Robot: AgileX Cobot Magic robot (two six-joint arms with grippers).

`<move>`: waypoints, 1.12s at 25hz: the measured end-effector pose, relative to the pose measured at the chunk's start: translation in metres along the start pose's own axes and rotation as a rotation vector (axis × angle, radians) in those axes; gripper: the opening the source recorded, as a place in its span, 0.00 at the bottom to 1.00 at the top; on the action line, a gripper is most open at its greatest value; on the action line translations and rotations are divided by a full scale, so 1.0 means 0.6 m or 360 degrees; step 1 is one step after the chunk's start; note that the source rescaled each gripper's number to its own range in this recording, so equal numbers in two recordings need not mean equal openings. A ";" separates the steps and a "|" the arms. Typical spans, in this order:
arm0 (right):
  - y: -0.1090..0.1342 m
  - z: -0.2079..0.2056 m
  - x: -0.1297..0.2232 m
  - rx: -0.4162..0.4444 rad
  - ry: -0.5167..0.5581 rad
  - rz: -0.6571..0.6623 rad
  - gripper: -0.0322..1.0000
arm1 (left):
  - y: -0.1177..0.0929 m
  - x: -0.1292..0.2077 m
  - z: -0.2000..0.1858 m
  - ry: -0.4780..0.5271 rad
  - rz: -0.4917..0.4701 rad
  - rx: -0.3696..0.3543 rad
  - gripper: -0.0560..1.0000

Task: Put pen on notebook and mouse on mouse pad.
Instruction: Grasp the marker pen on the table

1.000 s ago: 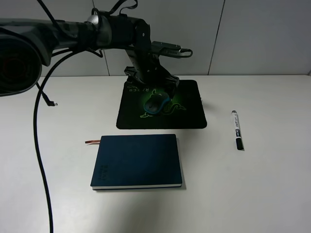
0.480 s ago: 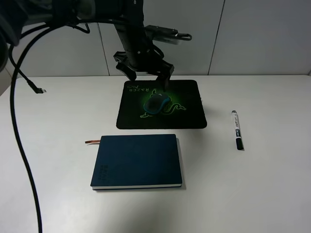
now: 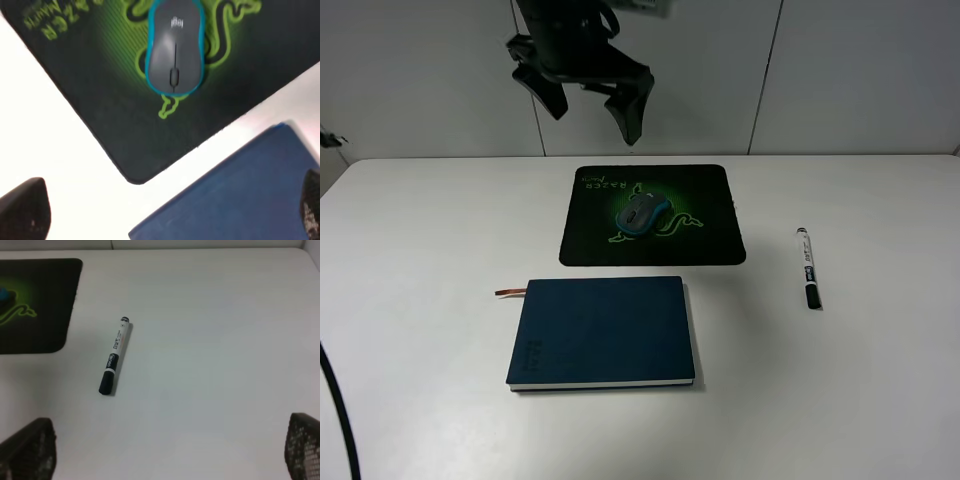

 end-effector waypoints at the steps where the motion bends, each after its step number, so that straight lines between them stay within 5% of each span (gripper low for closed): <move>1: 0.000 0.000 0.000 0.0000 0.0000 0.0000 1.00 | 0.000 0.001 -0.018 -0.0031 0.0000 -0.0001 1.00; 10: 0.000 0.000 0.000 0.0000 0.0000 0.0000 1.00 | 0.007 0.093 -0.155 -0.0149 0.0000 -0.0057 1.00; 20: 0.000 0.000 0.000 0.0000 0.0000 0.0000 1.00 | 0.021 0.331 -0.265 -0.0277 -0.0098 -0.0159 1.00; 28: 0.000 0.000 0.000 0.0000 0.0000 0.0000 1.00 | 0.017 0.494 -0.310 -0.0595 -0.0115 -0.0157 1.00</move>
Point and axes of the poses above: a point on each arm's last joint axis where the gripper is mounted, z pointing out along that axis toward the gripper, y along the wrist's bending axis when the last joint is at zero, x = y × z, the point moved 8 cm from there along z, pointing out along that axis toward the gripper
